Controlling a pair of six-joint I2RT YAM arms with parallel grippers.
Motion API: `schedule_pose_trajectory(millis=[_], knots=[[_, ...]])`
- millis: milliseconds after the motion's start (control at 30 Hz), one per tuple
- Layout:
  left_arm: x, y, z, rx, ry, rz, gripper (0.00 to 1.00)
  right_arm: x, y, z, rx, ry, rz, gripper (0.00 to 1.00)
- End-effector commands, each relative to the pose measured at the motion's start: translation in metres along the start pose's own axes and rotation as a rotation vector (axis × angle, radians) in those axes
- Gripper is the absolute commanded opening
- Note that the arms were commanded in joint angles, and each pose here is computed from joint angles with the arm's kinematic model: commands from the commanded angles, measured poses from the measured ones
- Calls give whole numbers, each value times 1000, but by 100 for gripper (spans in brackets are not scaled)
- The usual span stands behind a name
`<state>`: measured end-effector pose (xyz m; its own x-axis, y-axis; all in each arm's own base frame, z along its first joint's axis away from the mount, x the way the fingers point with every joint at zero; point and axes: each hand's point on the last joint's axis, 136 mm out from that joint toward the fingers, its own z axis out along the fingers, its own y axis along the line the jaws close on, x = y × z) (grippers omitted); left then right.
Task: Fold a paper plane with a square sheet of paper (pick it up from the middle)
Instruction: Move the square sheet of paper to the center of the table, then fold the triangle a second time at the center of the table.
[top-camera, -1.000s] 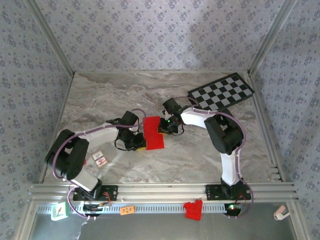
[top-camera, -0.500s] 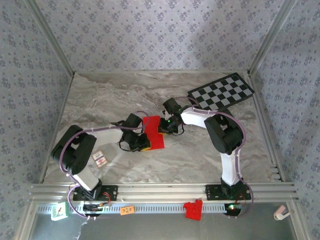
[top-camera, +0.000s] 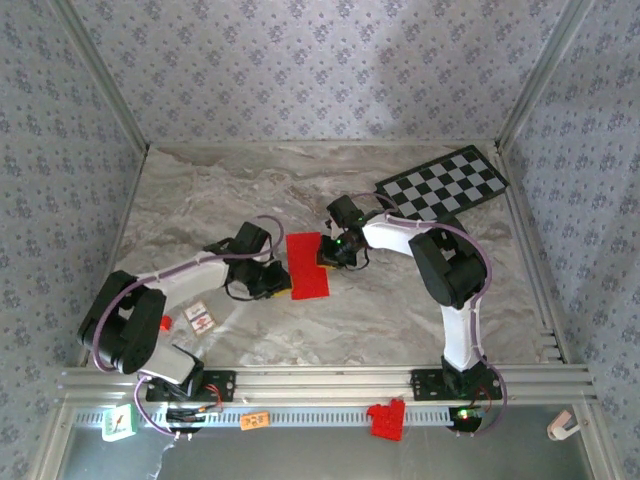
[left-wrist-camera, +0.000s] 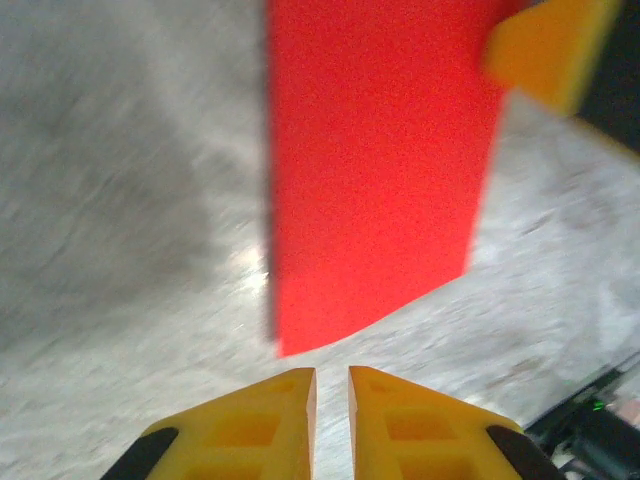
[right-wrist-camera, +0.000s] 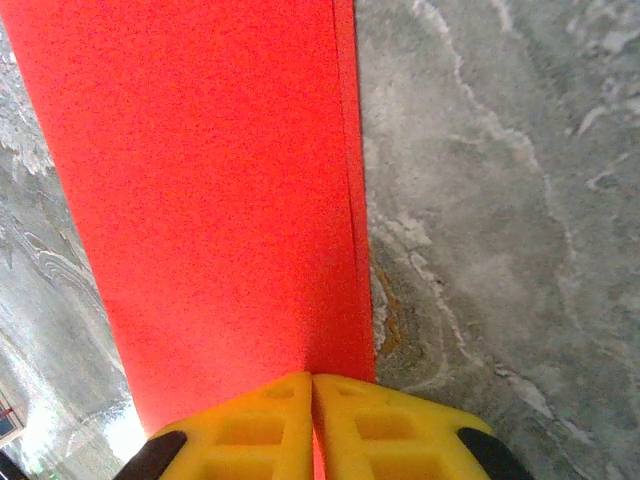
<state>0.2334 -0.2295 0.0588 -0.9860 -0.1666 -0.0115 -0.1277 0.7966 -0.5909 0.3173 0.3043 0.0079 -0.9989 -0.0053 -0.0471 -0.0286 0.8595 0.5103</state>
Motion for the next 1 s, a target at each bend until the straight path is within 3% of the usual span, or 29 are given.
schedule_pose_trajectory(millis=[0,133,300,500,700,967], knots=[[-27,-27,-5,82,-75,16,18,39,-112,18,387,100,161,12],[-48,-40,8,124,-97,-6,20,11,-77,9,272,18,139,13],[-66,-34,18,83,-116,-40,20,-11,-34,-5,123,-26,86,16],[-75,-37,4,83,-193,-64,22,-16,16,-51,-44,-75,-19,30],[-78,-54,16,183,-151,-85,28,-2,1,-71,-56,-115,37,36],[-90,-55,35,133,-100,-70,28,17,-22,-73,-74,-129,132,43]])
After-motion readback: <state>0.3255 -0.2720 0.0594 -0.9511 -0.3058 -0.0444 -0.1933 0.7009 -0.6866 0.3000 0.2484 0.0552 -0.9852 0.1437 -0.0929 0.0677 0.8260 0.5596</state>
